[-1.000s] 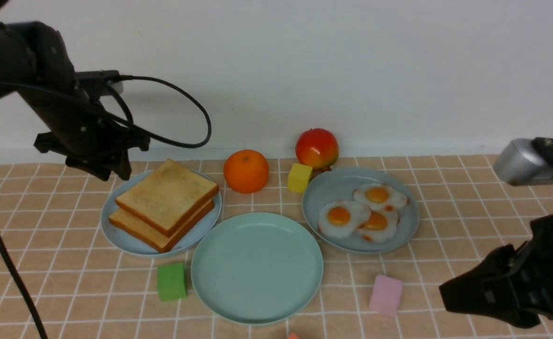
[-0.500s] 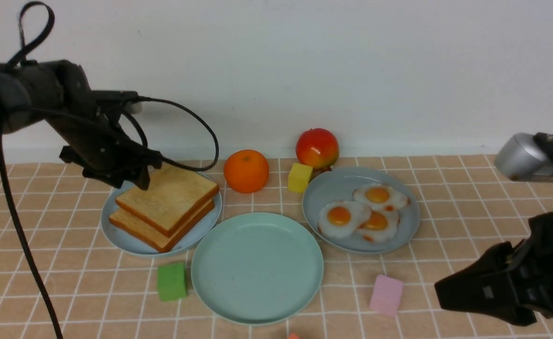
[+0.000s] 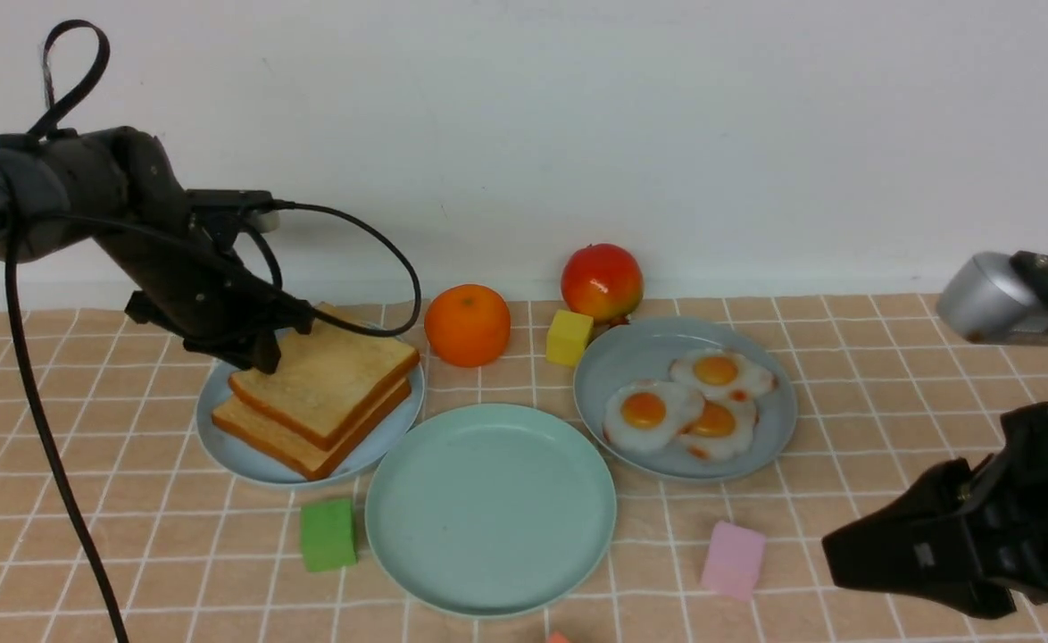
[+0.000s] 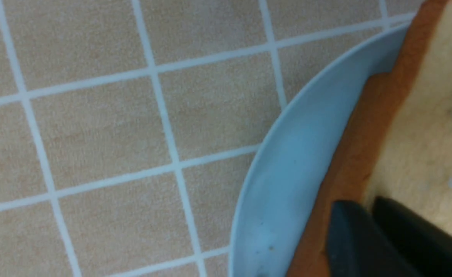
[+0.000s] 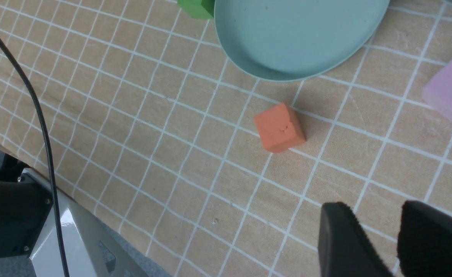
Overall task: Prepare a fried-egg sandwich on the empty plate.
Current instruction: Use the left arm to grab a slice of bread, then use the left arm to put a slice of bread into the empty plate in the middle
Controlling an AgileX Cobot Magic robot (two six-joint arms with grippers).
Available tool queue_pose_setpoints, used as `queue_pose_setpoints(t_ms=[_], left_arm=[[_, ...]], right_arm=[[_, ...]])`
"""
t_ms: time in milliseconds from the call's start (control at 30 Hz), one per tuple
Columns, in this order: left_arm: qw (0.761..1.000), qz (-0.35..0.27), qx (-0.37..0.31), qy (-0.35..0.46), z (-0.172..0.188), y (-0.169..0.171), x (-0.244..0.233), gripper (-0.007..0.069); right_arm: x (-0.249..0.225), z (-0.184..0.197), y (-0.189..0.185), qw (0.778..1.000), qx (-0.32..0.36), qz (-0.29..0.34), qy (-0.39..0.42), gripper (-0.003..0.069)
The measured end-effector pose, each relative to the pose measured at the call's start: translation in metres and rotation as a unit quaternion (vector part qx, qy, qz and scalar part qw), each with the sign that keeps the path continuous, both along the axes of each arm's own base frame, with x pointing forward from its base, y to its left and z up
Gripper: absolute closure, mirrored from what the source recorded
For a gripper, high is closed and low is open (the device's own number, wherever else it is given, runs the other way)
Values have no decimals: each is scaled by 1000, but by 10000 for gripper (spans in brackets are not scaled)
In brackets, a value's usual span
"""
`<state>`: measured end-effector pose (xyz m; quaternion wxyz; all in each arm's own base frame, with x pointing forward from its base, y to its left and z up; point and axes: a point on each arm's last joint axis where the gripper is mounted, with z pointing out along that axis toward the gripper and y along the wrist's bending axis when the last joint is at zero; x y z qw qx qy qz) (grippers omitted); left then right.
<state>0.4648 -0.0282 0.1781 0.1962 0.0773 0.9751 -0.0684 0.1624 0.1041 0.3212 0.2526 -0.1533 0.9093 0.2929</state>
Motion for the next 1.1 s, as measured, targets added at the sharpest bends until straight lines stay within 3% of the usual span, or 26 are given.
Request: queue_pose_setpoints(t_ms=[133, 333, 467, 500, 600, 733, 867, 1100], left_arm=[[1000, -2, -5, 6, 16, 1, -8, 636], [998, -1, -25, -52, 83, -1, -27, 636], [991, -17, -81, -108, 143, -10, -52, 636], [991, -18, -80, -109, 143, -10, -52, 636], [981, -30, -161, -103, 160, -24, -70, 636], [967, -23, -251, -46, 137, -42, -82, 636], [942, 16, -333, 46, 77, -52, -104, 636], [923, 75, -368, 90, 8, -53, -142, 633]], right_arm=[[0, 0, 0, 1000, -1, 3, -2, 419], [0, 0, 0, 1000, -2, 3, -3, 419], [0, 0, 0, 1000, -2, 5, -4, 419], [0, 0, 0, 1000, -2, 5, -4, 419], [0, 0, 0, 1000, -3, 6, -5, 419], [0, 0, 0, 1000, -3, 5, -6, 419], [0, 0, 0, 1000, -3, 5, -7, 419], [2, 1, 0, 1000, -2, 0, -13, 419]])
